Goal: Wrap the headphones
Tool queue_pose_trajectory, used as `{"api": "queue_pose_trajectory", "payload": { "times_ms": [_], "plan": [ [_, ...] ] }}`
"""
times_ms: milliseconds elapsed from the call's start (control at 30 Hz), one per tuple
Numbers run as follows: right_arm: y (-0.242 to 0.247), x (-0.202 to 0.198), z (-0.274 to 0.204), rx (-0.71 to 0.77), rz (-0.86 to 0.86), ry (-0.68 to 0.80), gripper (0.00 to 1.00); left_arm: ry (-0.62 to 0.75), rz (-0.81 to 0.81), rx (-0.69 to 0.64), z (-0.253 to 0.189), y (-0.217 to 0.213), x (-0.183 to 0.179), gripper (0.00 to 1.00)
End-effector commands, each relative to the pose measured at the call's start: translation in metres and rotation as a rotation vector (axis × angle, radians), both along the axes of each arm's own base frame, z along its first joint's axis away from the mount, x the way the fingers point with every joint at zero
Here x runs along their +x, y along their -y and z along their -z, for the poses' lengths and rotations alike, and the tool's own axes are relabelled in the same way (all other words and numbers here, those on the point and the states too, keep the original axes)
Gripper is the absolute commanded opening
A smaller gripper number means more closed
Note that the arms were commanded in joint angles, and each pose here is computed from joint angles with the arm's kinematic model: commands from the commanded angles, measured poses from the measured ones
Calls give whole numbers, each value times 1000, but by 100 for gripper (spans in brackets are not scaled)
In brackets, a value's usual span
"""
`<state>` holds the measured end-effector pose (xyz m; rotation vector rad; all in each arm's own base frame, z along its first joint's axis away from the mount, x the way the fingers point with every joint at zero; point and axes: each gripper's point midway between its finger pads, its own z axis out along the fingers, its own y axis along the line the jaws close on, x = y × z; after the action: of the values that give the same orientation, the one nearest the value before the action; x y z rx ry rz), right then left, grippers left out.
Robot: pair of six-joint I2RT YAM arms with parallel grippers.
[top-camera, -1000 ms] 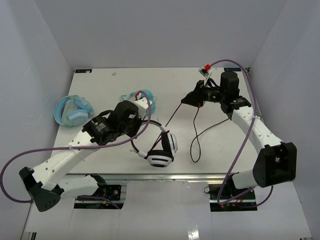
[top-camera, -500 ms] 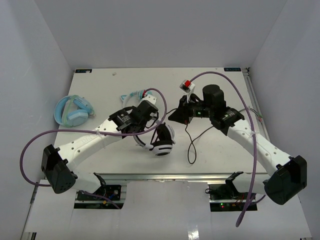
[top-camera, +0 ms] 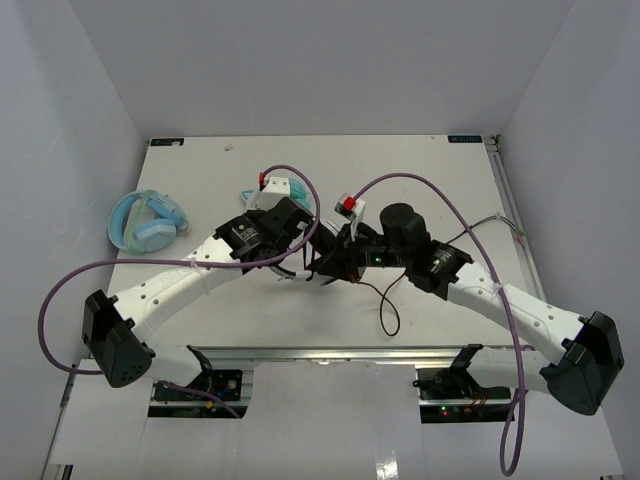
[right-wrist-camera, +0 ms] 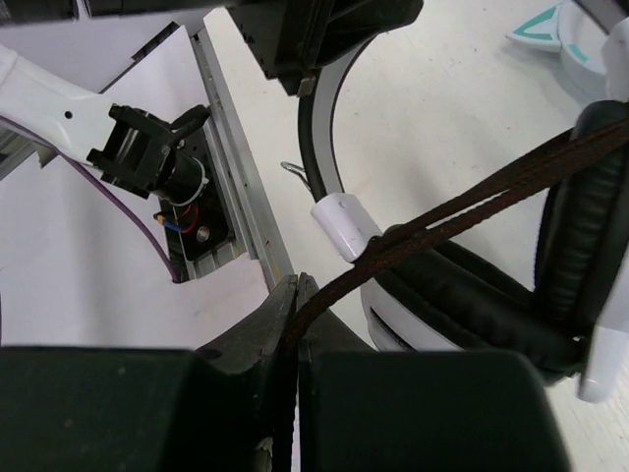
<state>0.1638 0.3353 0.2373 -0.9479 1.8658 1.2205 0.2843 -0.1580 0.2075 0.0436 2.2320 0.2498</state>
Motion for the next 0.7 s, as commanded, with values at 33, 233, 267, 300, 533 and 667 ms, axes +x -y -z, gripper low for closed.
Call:
{"api": "queue_pose_trajectory", "payload": {
  "times_ms": [33,233,267,300,533,667],
  "plan": [
    [-16,-23,-8,98,-17,50,8,151,-112,-229,-42,-4,17,0],
    [-15,-26,32,62,90,91,10,215,-130,-364,-61,-3,14,0],
    [-15,-29,38,64,95,103,11,226,-135,-378,-63,-5,13,0],
    [-16,-31,40,74,99,116,11,236,-142,-388,-66,-7,13,0],
    [-24,-37,51,81,186,187,12,306,-167,-491,-90,-16,4,0],
    [-22,-34,68,78,233,194,12,331,-156,-554,-103,-17,-1,0]
  ]
}}
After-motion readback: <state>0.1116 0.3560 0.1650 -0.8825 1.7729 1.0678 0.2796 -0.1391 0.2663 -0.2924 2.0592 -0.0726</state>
